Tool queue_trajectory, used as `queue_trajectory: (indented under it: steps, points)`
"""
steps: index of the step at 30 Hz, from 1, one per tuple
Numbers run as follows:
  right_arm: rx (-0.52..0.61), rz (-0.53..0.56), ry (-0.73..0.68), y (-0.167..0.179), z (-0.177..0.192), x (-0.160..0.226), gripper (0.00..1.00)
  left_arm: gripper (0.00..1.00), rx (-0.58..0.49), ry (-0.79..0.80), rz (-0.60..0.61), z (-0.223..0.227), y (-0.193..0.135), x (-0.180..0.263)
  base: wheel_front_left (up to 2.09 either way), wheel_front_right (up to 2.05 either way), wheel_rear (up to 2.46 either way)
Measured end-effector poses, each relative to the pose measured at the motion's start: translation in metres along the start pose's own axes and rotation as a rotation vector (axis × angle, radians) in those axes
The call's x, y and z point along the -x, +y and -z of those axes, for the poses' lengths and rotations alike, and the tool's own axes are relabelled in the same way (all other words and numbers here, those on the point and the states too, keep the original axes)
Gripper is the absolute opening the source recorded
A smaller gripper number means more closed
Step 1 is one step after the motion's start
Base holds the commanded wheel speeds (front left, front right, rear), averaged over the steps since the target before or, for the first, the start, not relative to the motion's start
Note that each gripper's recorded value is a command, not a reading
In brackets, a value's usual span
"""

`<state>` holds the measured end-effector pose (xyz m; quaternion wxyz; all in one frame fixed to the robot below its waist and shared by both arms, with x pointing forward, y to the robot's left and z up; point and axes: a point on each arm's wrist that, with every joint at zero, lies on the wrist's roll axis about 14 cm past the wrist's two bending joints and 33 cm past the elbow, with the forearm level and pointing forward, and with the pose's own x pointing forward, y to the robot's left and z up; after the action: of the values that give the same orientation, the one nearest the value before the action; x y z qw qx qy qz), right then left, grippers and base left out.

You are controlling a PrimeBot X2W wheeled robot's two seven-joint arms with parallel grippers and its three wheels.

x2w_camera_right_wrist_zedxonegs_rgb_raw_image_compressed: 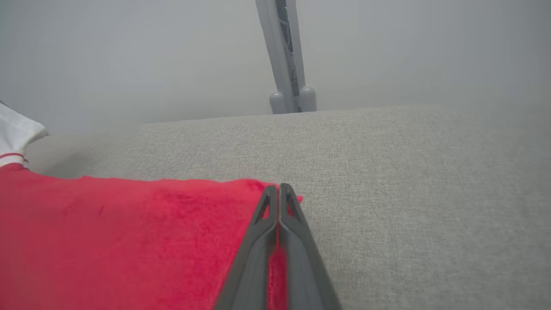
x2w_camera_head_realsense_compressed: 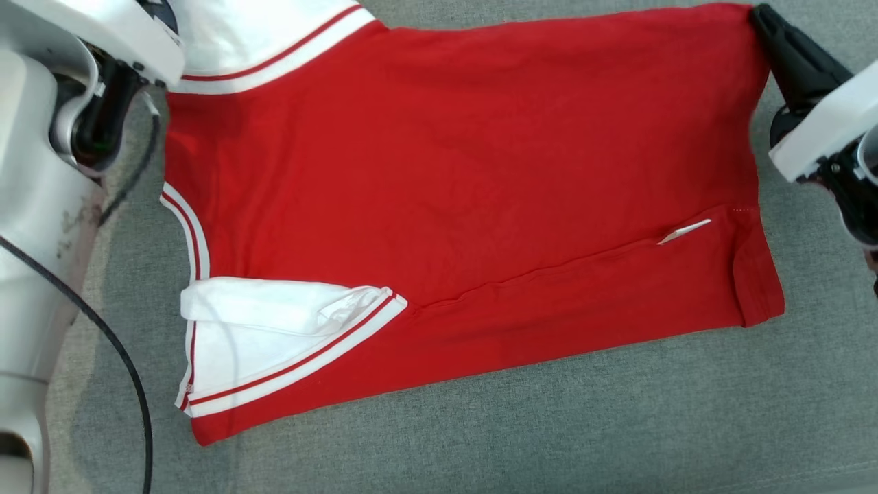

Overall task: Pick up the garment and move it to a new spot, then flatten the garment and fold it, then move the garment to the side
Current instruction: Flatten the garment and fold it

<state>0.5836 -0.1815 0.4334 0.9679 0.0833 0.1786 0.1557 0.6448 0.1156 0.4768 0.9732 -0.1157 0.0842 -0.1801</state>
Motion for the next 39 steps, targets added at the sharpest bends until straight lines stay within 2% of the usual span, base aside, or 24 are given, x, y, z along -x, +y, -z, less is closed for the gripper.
queue_trajectory:
  steps: [6, 12, 14, 22, 29, 30, 31, 32, 33, 35, 38, 39]
  points:
    - [-0.084, -0.031, -0.019, 0.006, 0.019, 0.02, 0.0, 0.0, 0.099, -0.072, 0.074, 0.002, -0.018, 0.031, 0.0, 0.0, 0.0]
    - [-0.173, -0.021, -0.04, 0.005, 0.044, 0.051, 0.0, 0.0, 0.229, -0.093, 0.103, 0.014, -0.035, 0.097, 0.0, 0.0, 0.0]
    - [-0.219, 0.001, -0.046, 0.002, 0.055, 0.063, 0.0, 0.0, 0.31, -0.086, 0.093, 0.017, -0.044, 0.132, 0.0, 0.0, 0.0]
    - [-0.304, 0.031, -0.064, 0.003, 0.069, 0.08, 0.0, 0.0, 0.428, 0.008, -0.069, 0.045, -0.038, 0.199, 0.0, 0.0, 0.0]
    - [-0.351, 0.039, -0.026, 0.013, 0.089, 0.09, 0.0, 0.0, 0.487, 0.174, -0.176, 0.098, -0.032, 0.224, 0.0, 0.0, 0.0]
    - [-0.352, 0.042, -0.02, 0.014, 0.092, 0.092, 0.02, 0.0, 0.513, 0.187, -0.178, 0.104, -0.036, 0.225, 0.0, 0.0, 0.0]
    - [-0.35, 0.043, -0.019, 0.016, 0.094, 0.093, 0.35, 0.2, 0.542, 0.195, -0.179, 0.11, -0.039, 0.225, 0.0, 0.0, 0.0]
    - [-0.35, 0.047, -0.02, 0.017, 0.095, 0.094, 0.8, 0.83, 0.555, 0.208, -0.189, 0.116, -0.04, 0.226, 0.0, 0.0, 0.0]
    - [-0.352, 0.049, -0.025, 0.018, 0.094, 0.095, 1.0, 1.0, 0.55, 0.219, -0.202, 0.121, -0.038, 0.227, 0.0, 0.0, 0.0]
    - [-0.355, 0.051, -0.045, 0.021, 0.092, 0.096, 1.0, 1.0, 0.524, 0.201, -0.216, 0.121, -0.034, 0.227, 0.0, 0.0, 0.0]
    - [-0.316, 0.06, -0.105, 0.022, 0.081, 0.1, 1.0, 1.0, 0.477, 0.087, -0.233, 0.1, -0.028, 0.218, 0.0, 0.0, 0.0]
    - [-0.305, 0.068, -0.133, 0.02, 0.075, 0.101, 1.0, 1.0, 0.433, 0.06, -0.245, 0.093, -0.024, 0.217, 0.0, 0.0, 0.0]
